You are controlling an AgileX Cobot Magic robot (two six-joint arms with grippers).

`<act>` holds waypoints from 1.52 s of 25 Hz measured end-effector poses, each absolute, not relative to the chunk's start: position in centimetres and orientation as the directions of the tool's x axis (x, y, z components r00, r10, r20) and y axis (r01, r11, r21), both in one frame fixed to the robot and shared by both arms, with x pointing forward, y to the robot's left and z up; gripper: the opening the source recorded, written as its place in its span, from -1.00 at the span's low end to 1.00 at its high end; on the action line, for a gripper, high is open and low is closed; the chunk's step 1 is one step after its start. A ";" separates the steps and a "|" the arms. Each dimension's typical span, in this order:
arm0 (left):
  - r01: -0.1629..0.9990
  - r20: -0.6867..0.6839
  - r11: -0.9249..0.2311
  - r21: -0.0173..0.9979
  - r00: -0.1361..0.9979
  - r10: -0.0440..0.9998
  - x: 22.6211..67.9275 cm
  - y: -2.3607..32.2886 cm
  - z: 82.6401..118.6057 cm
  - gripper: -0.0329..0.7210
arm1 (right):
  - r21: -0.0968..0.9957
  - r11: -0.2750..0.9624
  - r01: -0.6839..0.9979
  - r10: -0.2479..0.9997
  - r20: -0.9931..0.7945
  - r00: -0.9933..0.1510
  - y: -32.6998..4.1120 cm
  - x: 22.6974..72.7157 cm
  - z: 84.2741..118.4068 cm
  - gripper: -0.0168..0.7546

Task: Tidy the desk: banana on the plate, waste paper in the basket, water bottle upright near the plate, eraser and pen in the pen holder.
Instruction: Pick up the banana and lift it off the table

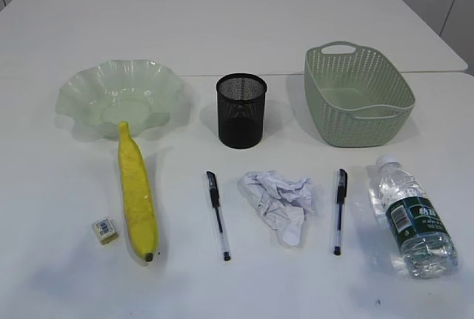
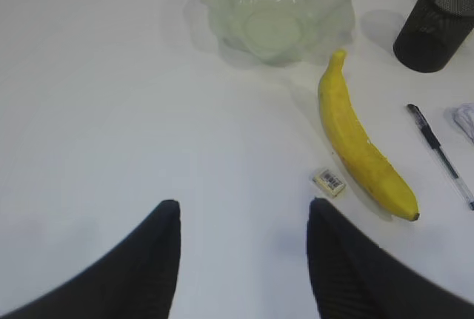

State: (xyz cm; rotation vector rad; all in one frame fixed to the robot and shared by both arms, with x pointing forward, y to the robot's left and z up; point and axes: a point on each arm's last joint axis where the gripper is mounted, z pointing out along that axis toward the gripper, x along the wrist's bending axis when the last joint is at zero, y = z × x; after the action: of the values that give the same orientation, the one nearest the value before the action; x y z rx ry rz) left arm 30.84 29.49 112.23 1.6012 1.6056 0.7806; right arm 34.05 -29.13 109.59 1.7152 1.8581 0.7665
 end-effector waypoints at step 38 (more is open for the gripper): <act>0.847 -0.281 0.121 0.517 0.035 0.959 53.0 17.0 105.2 0.10 | 0.651 0.045 0.758 0.987 0.088 -0.134 -27.9 39.0 109.3 0.54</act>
State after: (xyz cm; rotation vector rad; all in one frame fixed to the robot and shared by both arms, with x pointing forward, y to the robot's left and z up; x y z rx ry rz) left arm 52.95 16.96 105.17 1.7467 1.8314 0.2522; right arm 39.01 -27.87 109.32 1.7560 1.9450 0.8098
